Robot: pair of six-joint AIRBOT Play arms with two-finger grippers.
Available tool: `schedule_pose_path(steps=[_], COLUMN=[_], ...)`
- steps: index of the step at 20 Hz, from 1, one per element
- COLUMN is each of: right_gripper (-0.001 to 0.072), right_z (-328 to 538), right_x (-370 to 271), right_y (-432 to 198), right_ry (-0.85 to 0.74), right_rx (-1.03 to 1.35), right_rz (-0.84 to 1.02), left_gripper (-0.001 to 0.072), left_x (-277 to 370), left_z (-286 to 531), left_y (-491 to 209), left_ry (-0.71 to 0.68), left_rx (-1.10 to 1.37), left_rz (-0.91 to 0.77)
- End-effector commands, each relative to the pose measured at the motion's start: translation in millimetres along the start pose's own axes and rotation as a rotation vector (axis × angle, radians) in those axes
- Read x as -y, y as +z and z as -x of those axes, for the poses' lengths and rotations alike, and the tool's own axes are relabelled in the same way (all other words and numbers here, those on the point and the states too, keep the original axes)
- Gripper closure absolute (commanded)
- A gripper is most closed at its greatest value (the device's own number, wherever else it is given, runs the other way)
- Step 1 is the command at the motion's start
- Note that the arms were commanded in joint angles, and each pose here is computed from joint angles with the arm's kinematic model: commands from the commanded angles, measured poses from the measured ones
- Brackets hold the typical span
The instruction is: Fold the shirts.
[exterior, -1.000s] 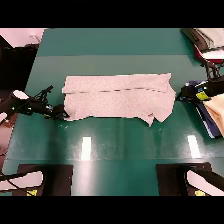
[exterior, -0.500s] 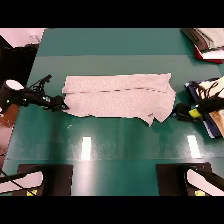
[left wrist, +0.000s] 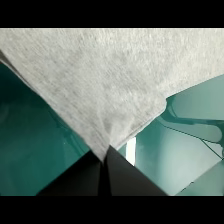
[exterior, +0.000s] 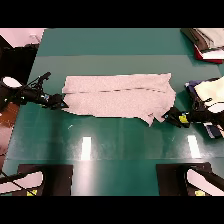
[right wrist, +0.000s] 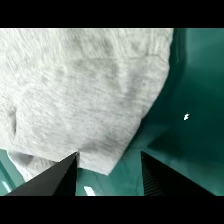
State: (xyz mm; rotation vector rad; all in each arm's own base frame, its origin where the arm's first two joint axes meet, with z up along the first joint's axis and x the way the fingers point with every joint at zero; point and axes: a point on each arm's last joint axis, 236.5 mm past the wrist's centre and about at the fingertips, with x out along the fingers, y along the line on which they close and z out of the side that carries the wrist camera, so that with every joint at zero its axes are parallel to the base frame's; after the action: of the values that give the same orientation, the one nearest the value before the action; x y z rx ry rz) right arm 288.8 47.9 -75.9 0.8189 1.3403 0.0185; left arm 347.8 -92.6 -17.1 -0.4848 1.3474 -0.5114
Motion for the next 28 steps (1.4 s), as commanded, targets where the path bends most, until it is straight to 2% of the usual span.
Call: schedule_pose_path(steps=[1,2,3,4,7,9,13,17,21,24,28], right_gripper=[0.0266,0.0279,0.0321,0.0405,0.0528,0.0696,0.0699,0.07,0.07,0.07,0.07], right_z=[-2,-2,-2,-2,-6,-9,-12,11,81,142,173], right_x=[-2,-1,-2,-2,-7,-12,-16,-12,25,51,43], right_y=[10,9,9,9,4,2,-3,0,-7,-27,-45], right_ry=[0.018,0.016,0.016,0.017,0.016,0.014,0.008,0.003,-0.171,-0.337,-0.357], right_rx=[0.048,0.047,0.047,0.046,0.034,0.034,0.022,0.055,0.086,0.088,0.167], right_rz=[-0.015,-0.013,-0.014,-0.014,0.012,0.044,0.076,0.086,0.167,0.19,0.22], left_gripper=[0.0686,0.0686,0.0686,0.0686,0.0686,0.0686,0.0686,0.0687,0.0687,0.0687,0.0686], left_x=[1,1,1,1,1,2,1,-16,-19,2,23], left_z=[0,0,0,0,0,0,1,15,53,73,82], left_y=[0,0,-1,-1,-2,-4,-9,-23,-40,-62,-80], left_ry=[-0.001,-0.001,-0.001,-0.002,-0.004,-0.007,-0.001,0.113,0.247,0.234,0.187], left_rx=[-0.001,-0.002,-0.003,-0.003,-0.008,-0.016,-0.039,-0.081,-0.085,-0.11,-0.129], left_rz=[-0.002,-0.002,-0.003,-0.003,-0.003,-0.003,-0.007,-0.07,-0.158,-0.186,-0.187])
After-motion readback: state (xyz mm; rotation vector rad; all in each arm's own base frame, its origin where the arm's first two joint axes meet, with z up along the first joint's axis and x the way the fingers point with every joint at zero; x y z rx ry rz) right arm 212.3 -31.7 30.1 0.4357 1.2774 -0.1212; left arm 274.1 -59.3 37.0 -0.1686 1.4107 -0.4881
